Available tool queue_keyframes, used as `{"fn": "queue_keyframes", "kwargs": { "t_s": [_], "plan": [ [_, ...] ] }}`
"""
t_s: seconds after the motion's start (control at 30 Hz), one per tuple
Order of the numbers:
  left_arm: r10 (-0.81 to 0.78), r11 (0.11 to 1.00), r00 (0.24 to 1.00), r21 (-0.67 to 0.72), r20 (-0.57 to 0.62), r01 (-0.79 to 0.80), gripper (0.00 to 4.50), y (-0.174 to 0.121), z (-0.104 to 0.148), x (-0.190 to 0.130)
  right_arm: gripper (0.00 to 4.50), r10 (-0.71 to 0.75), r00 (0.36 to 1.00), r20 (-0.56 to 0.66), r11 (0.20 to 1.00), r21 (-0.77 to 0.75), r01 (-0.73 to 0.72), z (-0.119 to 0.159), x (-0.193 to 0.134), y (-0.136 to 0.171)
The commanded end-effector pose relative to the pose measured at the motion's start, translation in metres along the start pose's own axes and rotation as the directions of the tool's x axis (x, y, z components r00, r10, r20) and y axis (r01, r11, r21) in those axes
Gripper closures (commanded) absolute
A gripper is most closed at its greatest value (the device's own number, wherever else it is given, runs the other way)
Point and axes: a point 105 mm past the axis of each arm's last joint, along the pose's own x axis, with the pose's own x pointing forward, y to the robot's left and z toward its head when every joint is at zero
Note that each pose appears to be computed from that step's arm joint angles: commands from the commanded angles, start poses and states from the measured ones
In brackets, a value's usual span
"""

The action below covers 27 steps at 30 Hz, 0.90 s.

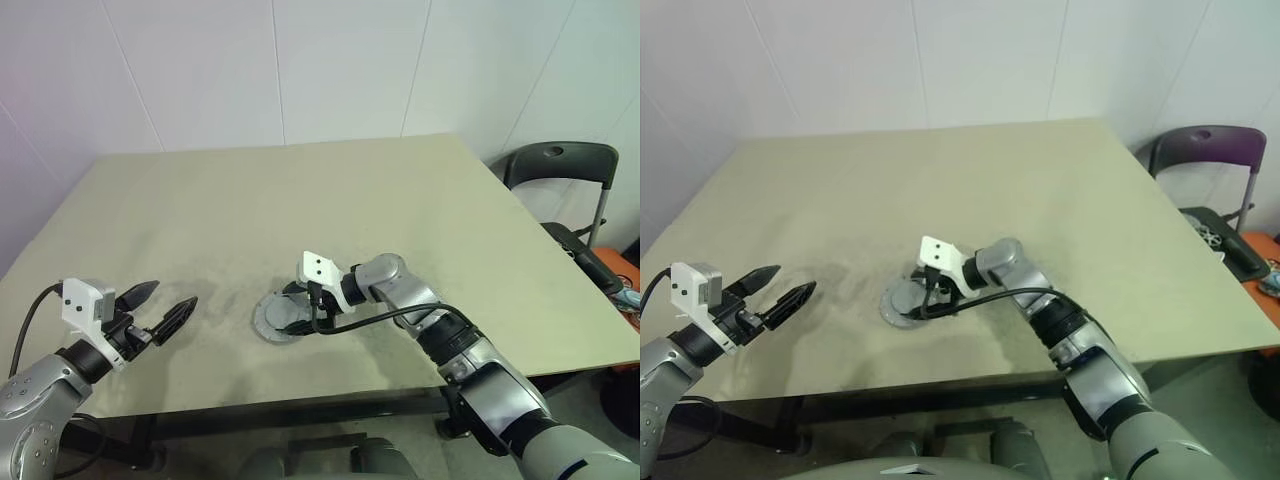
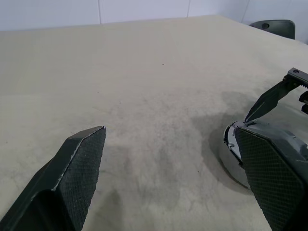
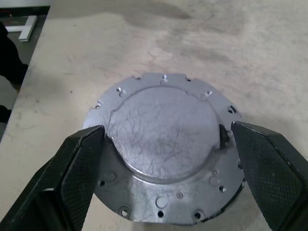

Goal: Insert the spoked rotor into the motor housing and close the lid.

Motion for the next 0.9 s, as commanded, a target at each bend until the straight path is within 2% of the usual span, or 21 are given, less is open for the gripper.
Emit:
{"fn": "queue_keyframes", "kwargs": {
  "t_s": [0.03, 0.13, 0.17, 0.47, 0.9],
  "plan": [
    [-0.007, 0.999, 0.999, 0.045, 0.04, 0.005, 0.0, -0.003, 0.014, -0.001, 0.25, 0.005, 1.0, 0.019, 0.999, -0.033, -0.005, 0.009, 0.001, -0.001],
    [-0.005, 0.999, 0.999, 0.045, 0.04, 0.003, 0.0, -0.003, 0.013, -0.001, 0.95, 0.007, 1.0, 0.026, 0.999, -0.031, -0.006, 0.011, 0.002, -0.001],
    [-0.004, 0.999, 0.999, 0.045, 0.04, 0.002, 0.0, -0.003, 0.013, -0.001, 1.04, 0.006, 0.999, 0.039, 1.0, -0.023, -0.005, 0.013, 0.002, -0.001],
    [-0.004, 0.999, 0.999, 0.044, 0.04, 0.002, 0.0, -0.004, 0.012, -0.002, 1.04, -0.024, 0.995, 0.092, 1.0, 0.018, 0.023, 0.022, 0.001, -0.008],
    [-0.005, 0.999, 0.999, 0.044, 0.042, 0.003, 0.0, -0.003, 0.013, -0.002, 1.04, -0.04, 0.998, 0.053, 0.999, 0.015, 0.04, 0.013, 0.004, -0.009]
  ]
}}
